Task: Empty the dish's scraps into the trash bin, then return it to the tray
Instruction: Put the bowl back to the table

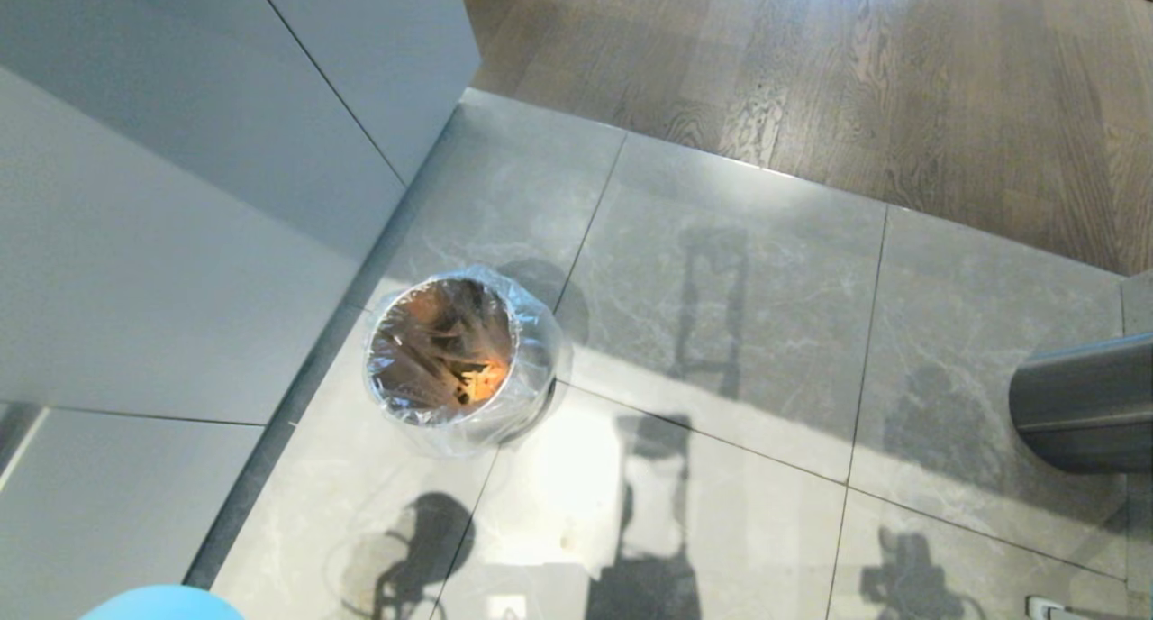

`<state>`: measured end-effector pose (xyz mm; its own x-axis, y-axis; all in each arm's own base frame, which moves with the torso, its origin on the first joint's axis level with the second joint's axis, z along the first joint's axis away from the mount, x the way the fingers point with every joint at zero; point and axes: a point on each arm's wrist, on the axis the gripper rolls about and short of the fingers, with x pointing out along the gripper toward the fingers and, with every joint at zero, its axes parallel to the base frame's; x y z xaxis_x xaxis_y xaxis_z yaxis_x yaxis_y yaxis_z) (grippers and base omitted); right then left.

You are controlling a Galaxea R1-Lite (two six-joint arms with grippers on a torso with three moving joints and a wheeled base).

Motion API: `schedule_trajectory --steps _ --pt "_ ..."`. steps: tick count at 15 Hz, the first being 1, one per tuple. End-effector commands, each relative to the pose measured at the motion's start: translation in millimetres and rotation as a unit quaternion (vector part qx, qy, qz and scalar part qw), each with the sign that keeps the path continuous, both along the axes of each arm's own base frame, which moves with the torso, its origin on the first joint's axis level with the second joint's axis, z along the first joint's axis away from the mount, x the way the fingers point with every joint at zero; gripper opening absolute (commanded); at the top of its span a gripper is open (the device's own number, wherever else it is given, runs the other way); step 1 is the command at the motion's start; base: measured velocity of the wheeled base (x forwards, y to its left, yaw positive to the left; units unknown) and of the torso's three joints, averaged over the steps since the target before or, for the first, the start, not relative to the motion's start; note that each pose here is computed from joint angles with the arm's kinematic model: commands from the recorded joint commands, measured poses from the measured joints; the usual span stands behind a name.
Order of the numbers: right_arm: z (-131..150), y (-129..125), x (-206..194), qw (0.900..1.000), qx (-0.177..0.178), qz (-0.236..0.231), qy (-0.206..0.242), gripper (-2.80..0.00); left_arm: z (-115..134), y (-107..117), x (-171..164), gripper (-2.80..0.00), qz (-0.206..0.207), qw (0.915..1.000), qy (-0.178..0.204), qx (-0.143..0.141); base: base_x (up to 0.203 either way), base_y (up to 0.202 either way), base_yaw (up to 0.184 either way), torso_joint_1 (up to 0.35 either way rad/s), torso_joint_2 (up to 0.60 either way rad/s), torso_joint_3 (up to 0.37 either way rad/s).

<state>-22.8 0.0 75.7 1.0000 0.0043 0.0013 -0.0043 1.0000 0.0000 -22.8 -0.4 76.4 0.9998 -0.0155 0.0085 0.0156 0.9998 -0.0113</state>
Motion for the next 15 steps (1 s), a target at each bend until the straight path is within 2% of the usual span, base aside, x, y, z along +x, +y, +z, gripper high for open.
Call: schedule_trajectory --steps 1,15 --pt "0.3 0.0 -0.1 1.000 0.000 0.000 -0.001 -2.80 0.1 0.0 0.1 -2.80 0.000 1.0000 0.000 0.000 0.000 0.000 0.000 0.000 0.00 0.000" --pt "0.1 0.0 0.0 1.000 0.000 0.000 0.000 -2.80 0.1 0.0 0.1 -2.80 0.000 1.0000 0.000 0.000 0.000 0.000 0.000 0.000 0.00 0.000"
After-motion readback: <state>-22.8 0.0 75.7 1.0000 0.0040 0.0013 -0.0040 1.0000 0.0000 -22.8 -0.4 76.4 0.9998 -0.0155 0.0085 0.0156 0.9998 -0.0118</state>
